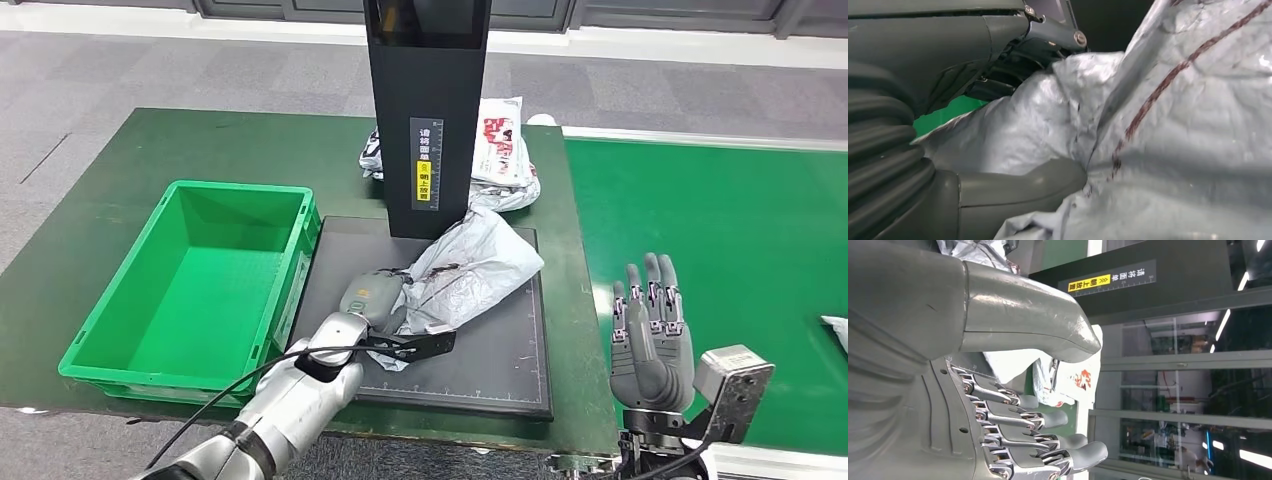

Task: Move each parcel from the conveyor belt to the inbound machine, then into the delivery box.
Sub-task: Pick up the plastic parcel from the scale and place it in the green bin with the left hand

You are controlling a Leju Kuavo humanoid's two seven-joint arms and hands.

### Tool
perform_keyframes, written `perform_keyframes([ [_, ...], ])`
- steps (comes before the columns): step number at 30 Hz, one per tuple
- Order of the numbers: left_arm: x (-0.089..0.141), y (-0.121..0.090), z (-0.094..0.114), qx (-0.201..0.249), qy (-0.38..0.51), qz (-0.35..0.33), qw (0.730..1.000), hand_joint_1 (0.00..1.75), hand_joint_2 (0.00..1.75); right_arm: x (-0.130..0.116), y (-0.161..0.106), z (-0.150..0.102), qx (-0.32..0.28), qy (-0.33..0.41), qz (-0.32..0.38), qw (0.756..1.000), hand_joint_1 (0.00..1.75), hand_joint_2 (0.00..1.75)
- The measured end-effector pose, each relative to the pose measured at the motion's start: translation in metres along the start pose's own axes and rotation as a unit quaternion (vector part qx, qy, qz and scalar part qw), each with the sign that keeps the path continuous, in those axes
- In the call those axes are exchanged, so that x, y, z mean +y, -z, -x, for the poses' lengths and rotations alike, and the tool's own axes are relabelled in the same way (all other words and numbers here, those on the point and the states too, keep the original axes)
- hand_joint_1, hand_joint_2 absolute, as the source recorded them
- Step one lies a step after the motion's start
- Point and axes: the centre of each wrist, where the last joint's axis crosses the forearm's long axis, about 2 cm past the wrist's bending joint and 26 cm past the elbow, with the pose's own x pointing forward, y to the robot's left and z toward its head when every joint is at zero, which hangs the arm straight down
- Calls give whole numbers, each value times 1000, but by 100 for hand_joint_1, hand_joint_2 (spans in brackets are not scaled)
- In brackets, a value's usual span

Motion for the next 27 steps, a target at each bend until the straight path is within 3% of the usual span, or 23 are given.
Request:
perform_keyframes([
  [12, 0, 8, -2, -9, -6, 11, 1000, 175, 175, 0, -8, 3, 14, 1, 8, 1000, 0, 175],
  [16, 1, 3, 2, 13, -62, -77, 995, 175, 175, 0, -14, 1, 18, 1, 13, 1000, 0, 175],
  [20, 21, -7, 11, 15, -123, -182, 975, 175, 175, 0, -20, -2, 17, 1, 15, 1000, 0, 175],
  [24, 56, -31, 29, 15, -197, -354, 914, 175, 175, -4, -24, -1, 15, -5, 30, 999, 0, 175],
  [27, 72, -55, 47, 23, -229, -435, 870, 175, 175, -7, -30, 0, 17, -9, 41, 999, 0, 175],
])
